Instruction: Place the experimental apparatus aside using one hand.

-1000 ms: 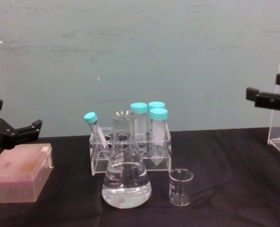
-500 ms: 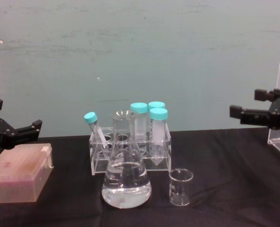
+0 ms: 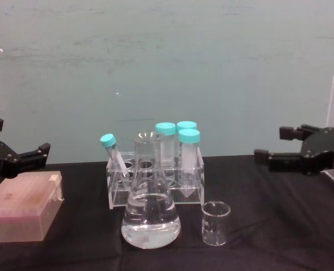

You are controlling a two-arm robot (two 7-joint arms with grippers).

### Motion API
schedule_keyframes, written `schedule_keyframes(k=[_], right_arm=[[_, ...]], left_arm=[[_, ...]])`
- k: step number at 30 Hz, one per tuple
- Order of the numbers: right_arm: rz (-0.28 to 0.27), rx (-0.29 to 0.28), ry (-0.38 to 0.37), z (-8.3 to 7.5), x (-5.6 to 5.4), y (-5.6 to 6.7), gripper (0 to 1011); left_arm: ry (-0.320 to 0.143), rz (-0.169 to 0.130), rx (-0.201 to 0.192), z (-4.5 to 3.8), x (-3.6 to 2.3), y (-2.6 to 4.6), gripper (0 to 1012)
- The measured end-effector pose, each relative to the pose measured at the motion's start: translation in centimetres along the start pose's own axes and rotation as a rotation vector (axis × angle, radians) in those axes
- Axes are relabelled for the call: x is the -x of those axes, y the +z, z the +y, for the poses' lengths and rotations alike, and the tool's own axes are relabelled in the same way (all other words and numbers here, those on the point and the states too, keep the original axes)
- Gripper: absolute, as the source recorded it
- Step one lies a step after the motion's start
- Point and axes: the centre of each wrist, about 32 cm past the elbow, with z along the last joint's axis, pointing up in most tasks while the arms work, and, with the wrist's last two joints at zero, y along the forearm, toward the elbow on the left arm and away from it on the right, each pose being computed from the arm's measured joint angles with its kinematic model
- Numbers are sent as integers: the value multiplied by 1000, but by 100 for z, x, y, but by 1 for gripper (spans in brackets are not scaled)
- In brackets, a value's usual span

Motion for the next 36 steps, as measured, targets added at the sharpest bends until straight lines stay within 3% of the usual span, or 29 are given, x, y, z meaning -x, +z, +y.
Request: schedule_keyframes(k=[16,36], right_arm=[[-29,25,112,180,16,-22,1002],[-16,43,221,366,17,-62,1002]], left_arm=[[0,0,0,0,0,0,1000],[0,0,0,0,0,0,1000]])
